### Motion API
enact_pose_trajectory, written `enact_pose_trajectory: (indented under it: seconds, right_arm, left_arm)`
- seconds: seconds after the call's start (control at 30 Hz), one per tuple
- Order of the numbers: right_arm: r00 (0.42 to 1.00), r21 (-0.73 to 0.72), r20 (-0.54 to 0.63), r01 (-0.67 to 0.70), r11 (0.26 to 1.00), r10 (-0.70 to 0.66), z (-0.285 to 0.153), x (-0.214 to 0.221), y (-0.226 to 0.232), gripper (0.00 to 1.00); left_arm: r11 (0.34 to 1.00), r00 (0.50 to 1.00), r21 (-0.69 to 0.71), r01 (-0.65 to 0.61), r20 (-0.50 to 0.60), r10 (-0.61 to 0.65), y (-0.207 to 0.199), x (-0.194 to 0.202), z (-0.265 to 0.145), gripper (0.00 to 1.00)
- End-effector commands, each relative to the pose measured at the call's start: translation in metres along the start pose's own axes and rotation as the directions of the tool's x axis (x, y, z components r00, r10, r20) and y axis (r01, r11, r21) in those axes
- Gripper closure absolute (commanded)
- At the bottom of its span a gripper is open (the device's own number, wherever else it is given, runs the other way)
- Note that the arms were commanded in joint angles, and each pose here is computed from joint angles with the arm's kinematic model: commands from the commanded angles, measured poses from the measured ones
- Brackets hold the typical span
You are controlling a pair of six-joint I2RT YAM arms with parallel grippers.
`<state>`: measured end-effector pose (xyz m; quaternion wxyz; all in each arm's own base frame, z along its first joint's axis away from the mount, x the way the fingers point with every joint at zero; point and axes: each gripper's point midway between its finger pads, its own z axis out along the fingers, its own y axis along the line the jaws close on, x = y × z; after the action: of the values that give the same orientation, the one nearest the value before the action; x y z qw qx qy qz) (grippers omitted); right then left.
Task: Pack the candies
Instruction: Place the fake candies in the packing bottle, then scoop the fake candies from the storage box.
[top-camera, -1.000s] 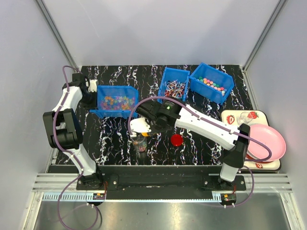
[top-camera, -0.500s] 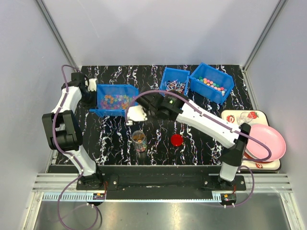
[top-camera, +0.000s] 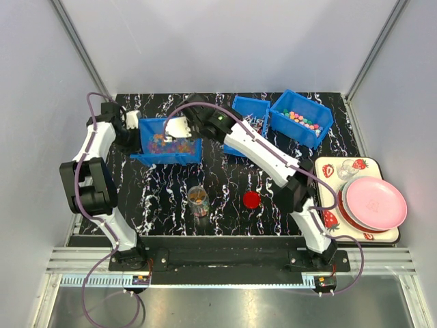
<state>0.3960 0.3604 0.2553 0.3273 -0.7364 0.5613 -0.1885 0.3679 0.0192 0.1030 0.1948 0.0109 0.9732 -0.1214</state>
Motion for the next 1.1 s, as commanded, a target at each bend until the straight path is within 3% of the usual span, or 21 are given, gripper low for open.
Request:
enact_pose_trajectory:
  seconds: [0.0, 0.07, 0.2, 0.37, 0.63, 0.77, 1.07]
  right_arm:
    - [0.989, 0.177, 0.093, -0.128, 0.976, 0.113, -0.026, -0.006, -0.064, 1.00]
    - [0.977, 0.231, 0.128, -0.197, 0.953, 0.171, -0.038, -0.002, -0.082, 1.00]
    - [0.939, 0.300, 0.212, -0.328, 0.896, 0.273, -0.072, 0.006, -0.106, 1.00]
    - [0.920, 0.305, 0.268, -0.362, 0.881, 0.286, -0.093, 0.009, -0.107, 1.00]
    - [0.958, 0.227, 0.178, -0.263, 0.938, 0.226, -0.076, 0.018, -0.075, 1.00]
    - [0.976, 0.155, 0.124, -0.195, 0.969, 0.177, -0.065, 0.021, -0.054, 1.00]
    - [1.000, 0.007, -0.001, -0.007, 1.000, 0.007, -0.031, 0.019, -0.009, 1.00]
  left_arm:
    - [0.987, 0.992, 0.161, 0.001, 0.121, -0.021, -0.032, -0.041, -0.022, 1.00]
    - [0.980, 0.994, 0.197, 0.017, 0.100, -0.037, -0.035, -0.041, -0.021, 1.00]
    - [0.915, 0.992, 0.383, 0.127, -0.062, -0.112, -0.051, -0.032, -0.019, 1.00]
    - [0.843, 0.977, 0.498, 0.204, -0.161, -0.142, -0.063, -0.025, -0.024, 1.00]
    - [0.922, 0.990, 0.363, 0.139, -0.072, -0.120, -0.048, -0.029, -0.029, 1.00]
    - [0.986, 0.998, 0.156, 0.058, 0.020, -0.062, -0.028, -0.032, -0.023, 1.00]
    - [1.000, 0.999, -0.002, -0.024, 0.046, 0.024, -0.033, -0.021, -0.008, 1.00]
